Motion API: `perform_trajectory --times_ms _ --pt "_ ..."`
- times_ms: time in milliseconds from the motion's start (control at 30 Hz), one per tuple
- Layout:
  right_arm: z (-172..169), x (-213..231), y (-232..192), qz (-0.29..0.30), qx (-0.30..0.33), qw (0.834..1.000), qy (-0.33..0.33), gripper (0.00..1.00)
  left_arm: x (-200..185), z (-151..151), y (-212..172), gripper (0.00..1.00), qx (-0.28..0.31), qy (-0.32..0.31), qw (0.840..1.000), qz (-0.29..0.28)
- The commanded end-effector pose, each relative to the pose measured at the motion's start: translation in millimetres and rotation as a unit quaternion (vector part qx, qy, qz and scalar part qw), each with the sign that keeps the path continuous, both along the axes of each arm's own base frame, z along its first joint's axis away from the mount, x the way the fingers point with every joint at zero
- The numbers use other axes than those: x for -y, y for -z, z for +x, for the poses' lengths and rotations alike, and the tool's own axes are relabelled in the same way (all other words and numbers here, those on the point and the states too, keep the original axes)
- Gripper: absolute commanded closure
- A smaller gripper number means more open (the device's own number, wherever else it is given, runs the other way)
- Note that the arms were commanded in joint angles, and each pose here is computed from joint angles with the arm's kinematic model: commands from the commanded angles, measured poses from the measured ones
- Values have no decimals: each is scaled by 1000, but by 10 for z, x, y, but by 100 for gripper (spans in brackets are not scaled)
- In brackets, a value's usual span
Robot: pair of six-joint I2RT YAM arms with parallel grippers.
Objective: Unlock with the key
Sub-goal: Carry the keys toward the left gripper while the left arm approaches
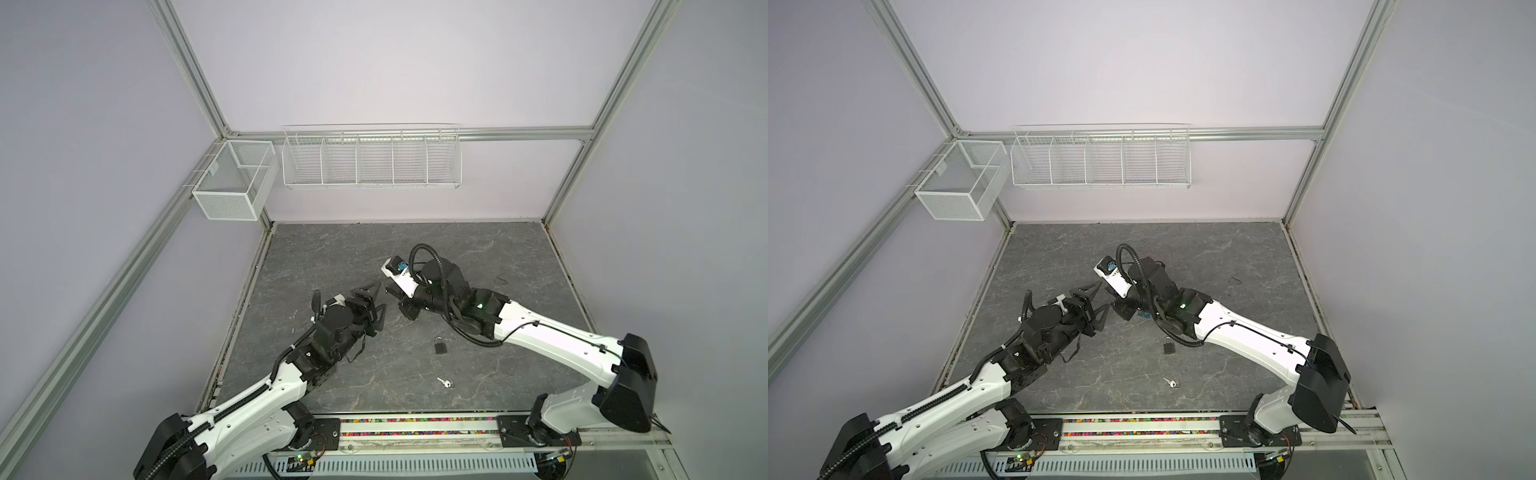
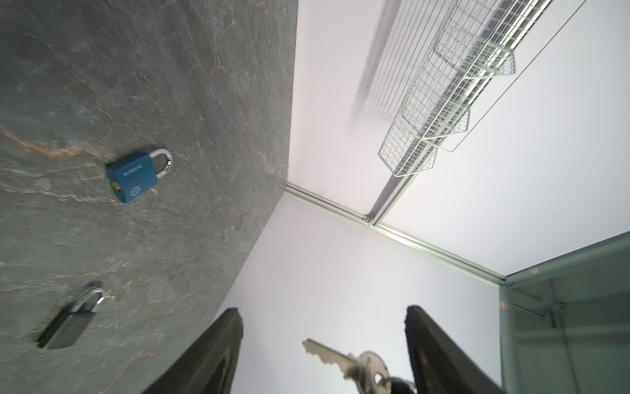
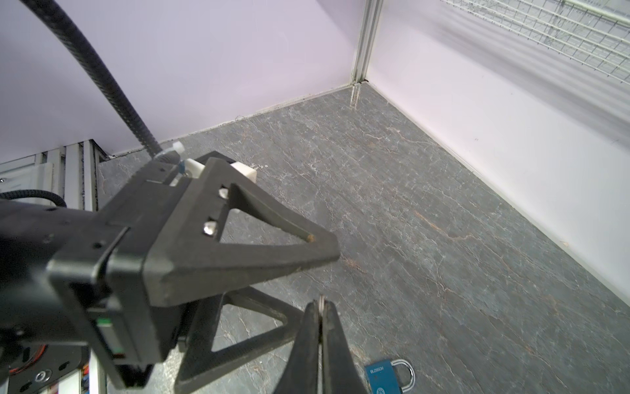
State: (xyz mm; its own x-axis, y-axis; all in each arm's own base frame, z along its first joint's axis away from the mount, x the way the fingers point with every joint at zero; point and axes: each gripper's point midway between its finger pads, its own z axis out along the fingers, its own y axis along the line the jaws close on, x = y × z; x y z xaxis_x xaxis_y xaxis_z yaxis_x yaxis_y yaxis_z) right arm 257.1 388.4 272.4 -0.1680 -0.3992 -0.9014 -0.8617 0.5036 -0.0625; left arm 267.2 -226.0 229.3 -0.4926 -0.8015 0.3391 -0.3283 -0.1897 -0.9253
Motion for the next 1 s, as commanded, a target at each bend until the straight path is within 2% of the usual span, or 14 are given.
perform_trajectory --times_ms 0,300,667,767,967 --pt "1 -81 26 13 -3 1000 -2 93 4 94 -306 26 15 -27 997 -67" --pt "3 -178 42 22 -3 1000 -7 94 58 154 -379 30 16 -36 993 -113" --pt "-30 -67 133 11 -1 1000 2 94 -169 93 -328 45 8 -72 993 -97" --pt "-48 -64 102 15 0 1000 -1 94 -138 106 -345 52 8 -68 993 -92" --pt "-67 -34 15 20 10 1000 -4 93 -103 120 -275 55 7 -63 994 -84"
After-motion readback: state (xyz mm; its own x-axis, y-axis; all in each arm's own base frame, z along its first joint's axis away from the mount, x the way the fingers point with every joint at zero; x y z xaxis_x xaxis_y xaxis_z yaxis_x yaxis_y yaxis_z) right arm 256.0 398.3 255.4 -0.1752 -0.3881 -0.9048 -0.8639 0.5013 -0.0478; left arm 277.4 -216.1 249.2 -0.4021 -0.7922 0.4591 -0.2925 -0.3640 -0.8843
